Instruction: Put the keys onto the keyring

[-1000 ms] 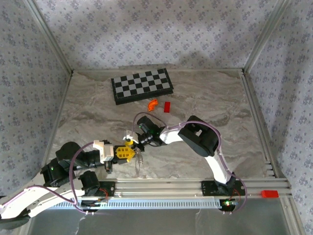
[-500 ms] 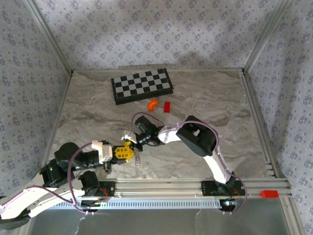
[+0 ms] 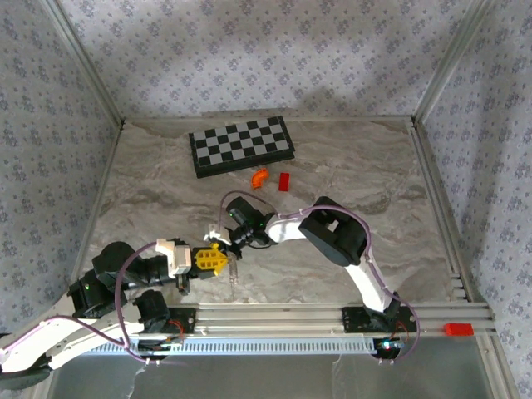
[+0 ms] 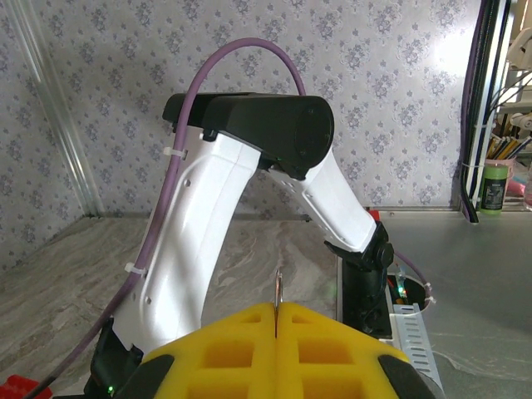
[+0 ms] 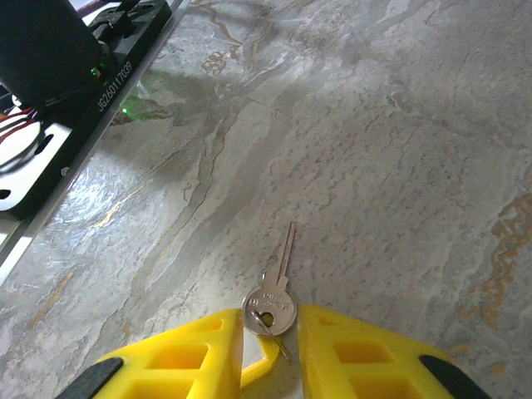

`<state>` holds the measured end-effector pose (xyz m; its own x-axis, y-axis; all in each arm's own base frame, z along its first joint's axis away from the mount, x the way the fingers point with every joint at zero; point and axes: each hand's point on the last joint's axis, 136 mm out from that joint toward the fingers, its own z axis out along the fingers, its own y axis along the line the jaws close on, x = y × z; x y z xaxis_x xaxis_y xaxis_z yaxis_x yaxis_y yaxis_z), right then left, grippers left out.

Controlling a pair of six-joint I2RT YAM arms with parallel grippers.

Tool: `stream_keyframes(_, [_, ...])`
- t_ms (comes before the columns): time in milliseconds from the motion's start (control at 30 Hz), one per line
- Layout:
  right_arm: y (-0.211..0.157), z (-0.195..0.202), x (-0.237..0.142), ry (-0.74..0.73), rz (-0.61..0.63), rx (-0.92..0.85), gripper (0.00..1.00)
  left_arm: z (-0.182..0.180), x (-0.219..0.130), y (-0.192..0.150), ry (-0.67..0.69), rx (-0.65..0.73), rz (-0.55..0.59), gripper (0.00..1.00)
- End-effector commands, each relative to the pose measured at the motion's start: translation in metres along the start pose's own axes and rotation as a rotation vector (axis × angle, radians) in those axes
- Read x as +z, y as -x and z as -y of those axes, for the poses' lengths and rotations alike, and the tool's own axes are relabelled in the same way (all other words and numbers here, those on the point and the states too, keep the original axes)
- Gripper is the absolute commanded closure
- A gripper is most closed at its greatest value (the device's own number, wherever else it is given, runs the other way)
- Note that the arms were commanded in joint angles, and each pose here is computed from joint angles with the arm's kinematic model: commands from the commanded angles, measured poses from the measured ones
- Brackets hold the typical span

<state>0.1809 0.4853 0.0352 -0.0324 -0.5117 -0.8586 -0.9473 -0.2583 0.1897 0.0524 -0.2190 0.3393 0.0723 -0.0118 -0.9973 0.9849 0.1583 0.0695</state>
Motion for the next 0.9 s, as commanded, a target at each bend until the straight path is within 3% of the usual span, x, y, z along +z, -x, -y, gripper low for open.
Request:
stream_keyframes(0, [-0.006,-0.005,0.007,0.047,-0.017,0.006,0.79,0.003,-0.007,0.019,-0.008,0.030,0.061,1.00])
stream_keyframes(433, [-0.004,-0.002,0.001,0.010,-0.024,0.001,0.95,0.003,-0.007,0.021,-0.006,0.034,0.062,1.00])
stream_keyframes(667, [-0.008,0.011,-0.041,-0.173,0.027,0.083,1.00,0.002,-0.007,0.022,-0.002,0.037,0.066,1.00])
stream_keyframes(867, [-0.026,0.002,-0.078,-0.335,-0.067,0.207,1.00,0.000,-0.006,0.021,0.008,0.035,0.062,1.00])
